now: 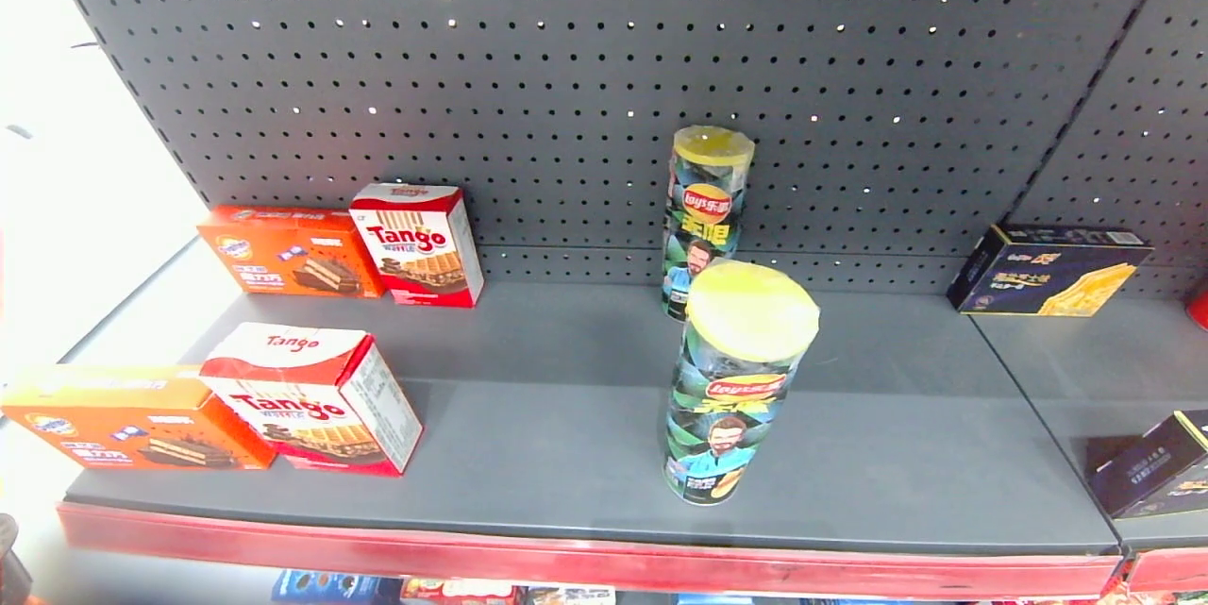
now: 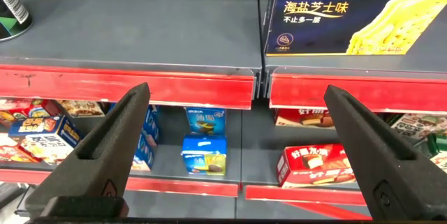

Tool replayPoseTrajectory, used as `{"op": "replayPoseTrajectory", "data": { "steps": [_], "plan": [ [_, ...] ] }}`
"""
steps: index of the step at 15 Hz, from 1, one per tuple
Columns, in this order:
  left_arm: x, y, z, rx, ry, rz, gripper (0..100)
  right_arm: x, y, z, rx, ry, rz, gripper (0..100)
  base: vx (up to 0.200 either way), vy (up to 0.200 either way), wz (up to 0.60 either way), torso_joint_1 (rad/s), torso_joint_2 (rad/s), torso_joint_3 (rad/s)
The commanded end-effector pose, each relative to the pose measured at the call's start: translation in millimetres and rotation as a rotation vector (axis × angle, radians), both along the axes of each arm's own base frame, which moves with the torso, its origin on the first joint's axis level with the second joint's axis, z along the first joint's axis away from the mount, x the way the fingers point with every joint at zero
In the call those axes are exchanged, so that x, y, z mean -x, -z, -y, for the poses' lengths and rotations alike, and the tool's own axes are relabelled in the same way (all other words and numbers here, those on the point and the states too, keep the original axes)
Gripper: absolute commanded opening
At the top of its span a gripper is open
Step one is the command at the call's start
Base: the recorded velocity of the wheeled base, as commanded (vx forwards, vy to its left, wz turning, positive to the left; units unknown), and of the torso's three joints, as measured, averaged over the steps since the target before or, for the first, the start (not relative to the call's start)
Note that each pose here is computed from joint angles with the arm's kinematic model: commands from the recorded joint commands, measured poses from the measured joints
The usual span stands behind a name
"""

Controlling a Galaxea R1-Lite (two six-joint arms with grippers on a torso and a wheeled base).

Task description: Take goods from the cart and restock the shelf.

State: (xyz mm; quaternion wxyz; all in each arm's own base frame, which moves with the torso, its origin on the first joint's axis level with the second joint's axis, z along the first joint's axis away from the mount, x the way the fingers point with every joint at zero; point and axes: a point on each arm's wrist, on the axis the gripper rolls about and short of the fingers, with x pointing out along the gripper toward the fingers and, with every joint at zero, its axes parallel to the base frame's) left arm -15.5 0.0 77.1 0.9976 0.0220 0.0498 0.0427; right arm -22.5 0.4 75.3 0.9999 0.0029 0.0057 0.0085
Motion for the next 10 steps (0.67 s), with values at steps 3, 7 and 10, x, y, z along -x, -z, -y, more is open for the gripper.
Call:
{"op": "replayPoseTrajectory", "data": {
  "steps": [3, 7, 10],
  "plan": [
    [7.3, 1.6, -1.1, -0.003, 0.029, 0.098, 100, -0.2, 0.0, 0.0, 0.0, 0.0, -0.003, 100, 0.0, 0.0, 0.0, 0.0, 0.0, 0.0],
    [7.3, 1.8, 0.1, -0.002, 0.082, 0.096, 100, -0.2, 0.0, 0.0, 0.0, 0.0, -0.003, 100, 0.0, 0.0, 0.0, 0.0, 0.0, 0.0],
    [7.3, 2.0, 1.9, -0.001, 0.171, 0.095, 100, -0.2, 0.0, 0.0, 0.0, 0.0, -0.003, 100, 0.0, 0.0, 0.0, 0.0, 0.0, 0.0]
  ]
}}
